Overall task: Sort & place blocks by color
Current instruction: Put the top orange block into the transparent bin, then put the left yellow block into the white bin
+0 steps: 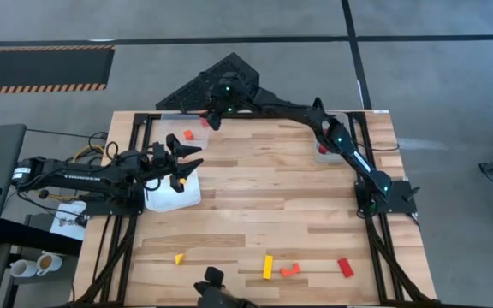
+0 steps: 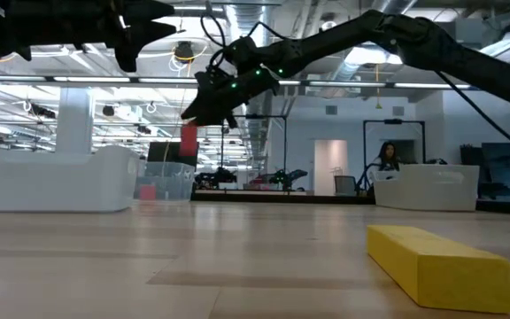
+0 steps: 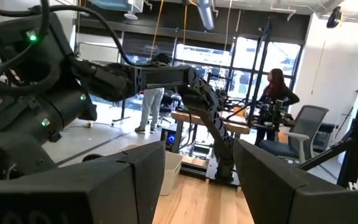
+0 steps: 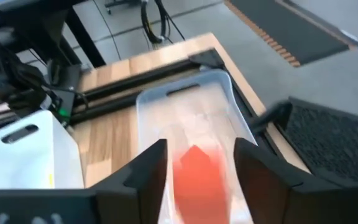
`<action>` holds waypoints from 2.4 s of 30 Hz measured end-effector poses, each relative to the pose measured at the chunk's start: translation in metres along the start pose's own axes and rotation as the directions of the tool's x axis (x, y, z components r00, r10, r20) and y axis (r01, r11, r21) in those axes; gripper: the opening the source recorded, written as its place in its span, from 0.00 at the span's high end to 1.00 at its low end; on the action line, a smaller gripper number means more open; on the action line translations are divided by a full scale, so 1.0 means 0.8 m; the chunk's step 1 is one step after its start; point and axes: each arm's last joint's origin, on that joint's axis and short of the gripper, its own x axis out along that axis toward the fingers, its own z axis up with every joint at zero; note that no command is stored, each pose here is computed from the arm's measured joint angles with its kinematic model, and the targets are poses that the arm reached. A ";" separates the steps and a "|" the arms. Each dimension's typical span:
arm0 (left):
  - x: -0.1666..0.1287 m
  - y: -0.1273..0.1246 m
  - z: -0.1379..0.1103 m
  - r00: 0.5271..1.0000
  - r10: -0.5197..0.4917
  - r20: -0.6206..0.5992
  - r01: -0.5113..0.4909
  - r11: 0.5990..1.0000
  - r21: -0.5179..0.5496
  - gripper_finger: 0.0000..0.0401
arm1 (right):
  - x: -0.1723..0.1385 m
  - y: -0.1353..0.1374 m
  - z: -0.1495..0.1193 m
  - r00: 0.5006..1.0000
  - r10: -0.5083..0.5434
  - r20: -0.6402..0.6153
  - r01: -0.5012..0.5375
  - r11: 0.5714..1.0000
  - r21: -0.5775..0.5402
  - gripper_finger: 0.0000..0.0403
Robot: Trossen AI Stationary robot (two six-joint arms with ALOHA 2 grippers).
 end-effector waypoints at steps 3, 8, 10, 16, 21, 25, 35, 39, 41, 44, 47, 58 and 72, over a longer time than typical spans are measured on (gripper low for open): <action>0.000 0.000 0.001 1.000 -0.001 0.004 0.001 1.000 -0.004 0.56 | 0.002 0.006 0.003 1.000 0.010 0.022 -0.009 1.000 -0.012 0.44; 0.000 0.000 0.001 1.000 0.000 0.003 0.000 1.000 -0.005 0.56 | 0.005 0.016 0.002 1.000 0.022 0.016 -0.021 0.999 -0.026 0.39; 0.000 0.000 0.001 1.000 0.000 0.003 0.000 1.000 -0.005 0.56 | 0.006 0.017 0.000 1.000 0.023 0.004 -0.023 0.999 -0.039 0.38; 0.000 0.000 0.000 1.000 -0.009 0.000 0.009 1.000 -0.006 0.56 | -0.007 0.030 -0.001 0.991 0.092 -0.096 -0.101 0.991 -0.087 0.38; 0.000 0.000 -0.002 1.000 -0.008 -0.023 0.007 1.000 -0.014 0.56 | -0.057 0.075 0.006 0.933 0.132 -0.335 -0.189 0.972 -0.143 0.39; 0.000 0.000 -0.006 0.999 -0.008 -0.053 0.006 1.000 -0.023 0.56 | -0.093 0.120 0.005 0.859 0.111 -0.500 -0.223 0.960 -0.171 0.43; -0.001 -0.005 -0.012 0.994 -0.042 -0.106 0.033 0.996 -0.083 0.56 | -0.163 0.195 0.002 0.842 0.145 -0.520 -0.291 0.933 -0.212 0.57; -0.002 -0.011 -0.013 0.991 -0.069 -0.111 0.060 0.995 -0.085 0.56 | -0.189 0.195 -0.038 0.865 0.149 -0.479 -0.254 0.954 -0.160 0.60; -0.002 -0.012 -0.014 0.990 -0.075 -0.116 0.066 0.994 -0.085 0.56 | -0.206 0.197 -0.065 0.884 0.153 -0.441 -0.232 0.964 -0.129 0.61; -0.003 -0.013 -0.016 0.989 -0.075 -0.128 0.065 0.995 -0.078 0.56 | -0.234 0.211 -0.109 0.933 0.147 -0.328 -0.196 0.973 -0.122 0.61; -0.001 -0.012 -0.017 0.989 -0.061 -0.134 0.057 0.998 -0.034 0.56 | -0.259 0.234 -0.156 0.969 0.195 -0.148 -0.217 0.966 -0.143 0.61; 0.015 -0.010 -0.035 0.990 0.035 -0.139 -0.034 0.999 0.010 0.56 | -0.328 0.280 -0.273 0.907 0.140 0.398 -0.072 0.981 -0.182 0.60; 0.074 -0.096 -0.008 0.392 -0.063 -0.918 0.025 0.998 -0.057 0.66 | -0.333 0.297 -0.294 0.928 0.180 0.327 -0.093 0.960 -0.264 0.61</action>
